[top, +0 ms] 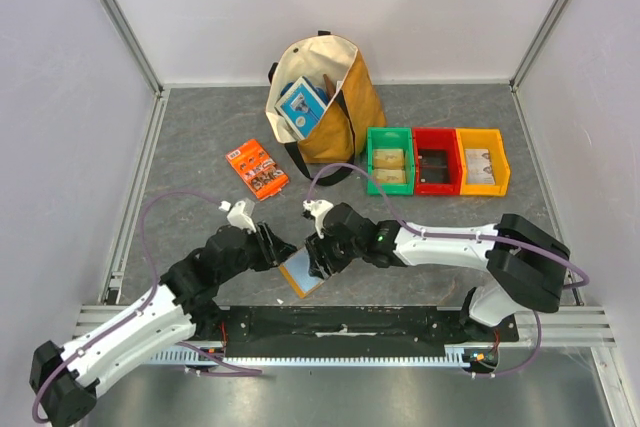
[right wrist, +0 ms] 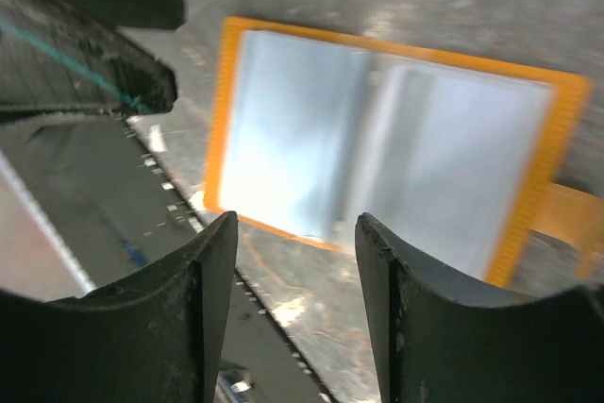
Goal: Take the credit cards out of the card holder
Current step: Remove the credit card from the card holder.
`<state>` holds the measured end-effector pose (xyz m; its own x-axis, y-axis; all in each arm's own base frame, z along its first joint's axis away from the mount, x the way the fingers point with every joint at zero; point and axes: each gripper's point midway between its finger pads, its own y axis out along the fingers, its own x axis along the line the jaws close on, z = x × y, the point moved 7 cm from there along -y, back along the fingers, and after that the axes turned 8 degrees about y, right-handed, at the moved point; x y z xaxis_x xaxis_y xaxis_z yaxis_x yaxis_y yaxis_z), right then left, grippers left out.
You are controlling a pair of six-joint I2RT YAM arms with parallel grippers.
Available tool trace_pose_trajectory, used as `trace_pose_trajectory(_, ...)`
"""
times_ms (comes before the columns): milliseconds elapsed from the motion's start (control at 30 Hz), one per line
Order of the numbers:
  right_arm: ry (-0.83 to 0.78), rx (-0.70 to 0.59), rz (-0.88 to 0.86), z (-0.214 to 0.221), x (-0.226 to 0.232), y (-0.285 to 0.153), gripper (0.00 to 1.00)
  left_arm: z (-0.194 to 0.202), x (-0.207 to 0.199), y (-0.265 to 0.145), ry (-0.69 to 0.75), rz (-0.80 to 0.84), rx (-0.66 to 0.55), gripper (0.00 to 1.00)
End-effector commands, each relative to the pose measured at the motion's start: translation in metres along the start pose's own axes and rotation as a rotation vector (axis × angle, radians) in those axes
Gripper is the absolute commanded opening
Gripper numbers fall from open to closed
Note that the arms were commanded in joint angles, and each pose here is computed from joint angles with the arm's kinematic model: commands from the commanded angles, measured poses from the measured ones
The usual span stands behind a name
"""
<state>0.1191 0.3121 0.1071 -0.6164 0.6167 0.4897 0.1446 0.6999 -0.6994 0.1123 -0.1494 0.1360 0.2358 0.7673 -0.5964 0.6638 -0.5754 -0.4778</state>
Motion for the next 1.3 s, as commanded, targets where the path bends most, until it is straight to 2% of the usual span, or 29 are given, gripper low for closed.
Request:
trace_pose_trajectory(0,-0.005,-0.100,0.258,-0.016,-0.024,-0.015,0.61,0.006,-0.010,0.013,0.003,0.023,0.106,0.48)
trace_pose_trajectory(167,0.038,-0.094,0.321,-0.009,-0.038,-0.008,0.62,0.025,-0.005,0.032,0.026,0.014,0.247,0.47)
trace_pose_trajectory(433,0.050,-0.040,0.314,0.001,-0.045,0.007,0.64,0.040,0.010,0.039,0.034,-0.035,0.303,0.46)
trace_pose_trajectory(600,0.060,-0.021,0.242,0.004,-0.039,0.011,0.62,0.044,0.013,0.040,0.024,-0.038,0.314,0.44)
trace_pose_trajectory(700,0.057,-0.013,0.166,0.002,-0.029,0.009,0.56,0.046,0.014,0.040,0.021,-0.037,0.317,0.43)
trace_pose_trajectory(833,0.047,-0.048,0.107,-0.008,-0.018,0.001,0.44,0.048,0.015,0.042,0.018,-0.036,0.325,0.43)
trace_pose_trajectory(967,0.029,-0.083,0.033,-0.020,-0.003,-0.010,0.37,0.048,0.014,0.041,0.017,-0.031,0.317,0.42)
trace_pose_trajectory(1133,0.028,-0.083,-0.071,-0.024,0.011,-0.012,0.35,0.046,0.014,0.040,0.005,-0.025,0.297,0.41)
trace_pose_trajectory(1267,0.019,-0.075,-0.154,-0.027,0.021,-0.012,0.35,0.035,0.011,0.031,-0.011,-0.033,0.216,0.44)
